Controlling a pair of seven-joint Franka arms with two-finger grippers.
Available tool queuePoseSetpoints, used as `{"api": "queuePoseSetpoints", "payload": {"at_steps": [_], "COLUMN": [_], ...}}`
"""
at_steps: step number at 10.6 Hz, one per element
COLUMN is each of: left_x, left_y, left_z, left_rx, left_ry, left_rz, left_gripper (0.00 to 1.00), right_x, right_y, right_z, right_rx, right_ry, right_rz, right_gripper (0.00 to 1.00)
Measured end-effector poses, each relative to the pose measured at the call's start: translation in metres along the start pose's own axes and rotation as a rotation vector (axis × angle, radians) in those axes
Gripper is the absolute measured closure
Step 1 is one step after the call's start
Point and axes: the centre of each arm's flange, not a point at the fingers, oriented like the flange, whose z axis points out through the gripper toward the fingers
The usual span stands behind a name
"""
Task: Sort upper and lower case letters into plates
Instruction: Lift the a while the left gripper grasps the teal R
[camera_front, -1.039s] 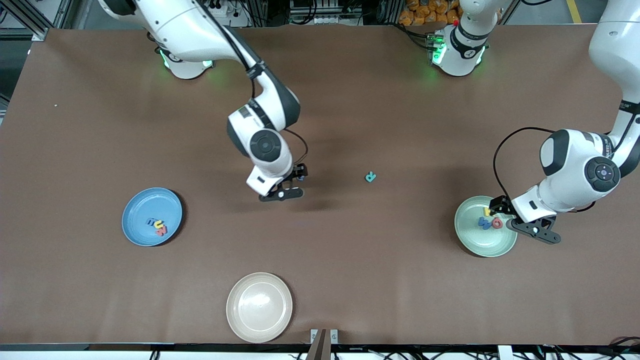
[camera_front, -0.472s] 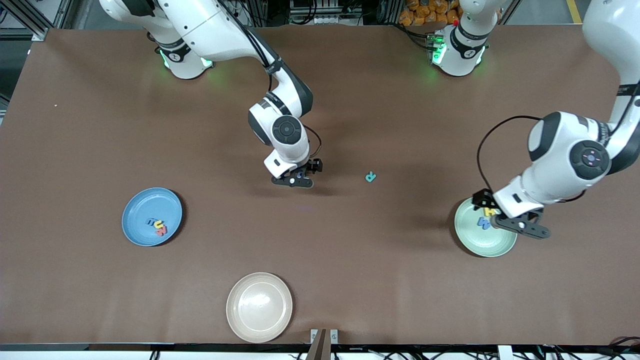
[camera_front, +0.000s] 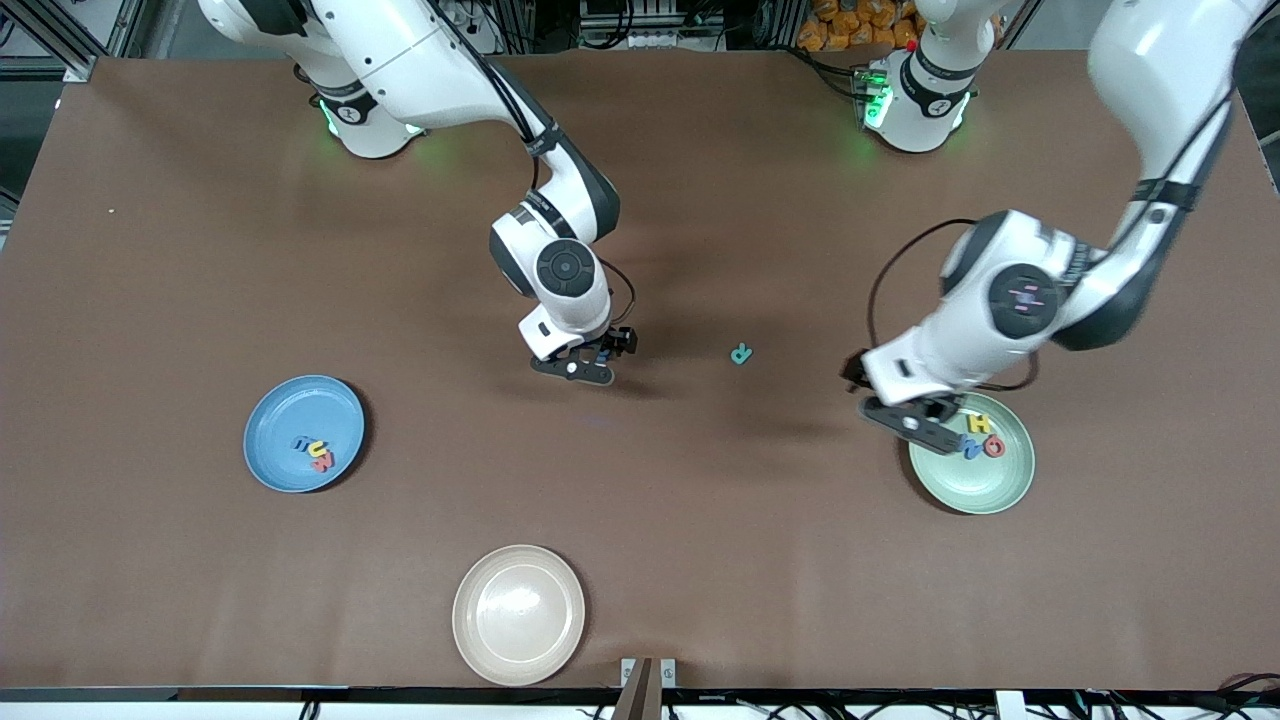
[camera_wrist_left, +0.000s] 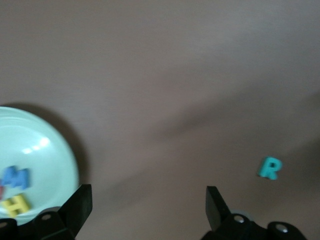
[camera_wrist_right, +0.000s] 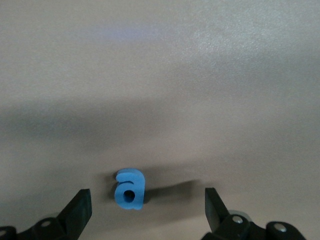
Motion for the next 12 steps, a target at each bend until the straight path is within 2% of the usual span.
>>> {"api": "queuePoseSetpoints", "payload": {"at_steps": [1, 2, 3, 4, 5, 6, 9, 12], "left_x": [0.001, 0.001, 0.0, -0.004, -0.012, -0.02, -0.034, -0.043], "left_y": [0.026, 0.053, 0.074, 0.087, 0.096, 0.109, 0.165, 0.188], "left_z": [0.01, 0.023, 0.038, 0.055, 0.073, 0.087, 0.108, 0.13], "left_rx": [-0.012, -0.014, 0.004, 0.016, 0.019, 0.019, 0.049, 0.084], "left_ry": [-0.015, -0.03, -0.035, -0.026, -0.013, -0.011, -0.013, -0.01], "left_rz": [0.007, 0.037, 0.072, 0.085, 0.081, 0.064, 0.021, -0.018], "left_gripper": [0.0, 0.0, 0.0, 0.0, 0.0, 0.0, 0.0, 0.0], "right_x": [-0.001, -0.001, -0.002, -0.002, -0.002, -0.002, -0.002, 0.003], "right_y": [-0.001, -0.002, -0.004, -0.005, -0.005, -0.006, -0.006, -0.008], "right_z": [0.007, 0.016, 0.019, 0.019, 0.019, 0.018, 0.018, 0.006], "right_rx": [0.004, 0.012, 0.022, 0.026, 0.028, 0.029, 0.03, 0.035], "right_ry": [0.003, 0.009, 0.016, 0.018, 0.018, 0.018, 0.018, 0.021], "right_rz": [0.004, 0.005, 0.007, 0.011, 0.017, 0.022, 0.024, 0.027], "right_gripper": [0.0, 0.09, 0.26, 0.38, 0.55, 0.66, 0.65, 0.65]}}
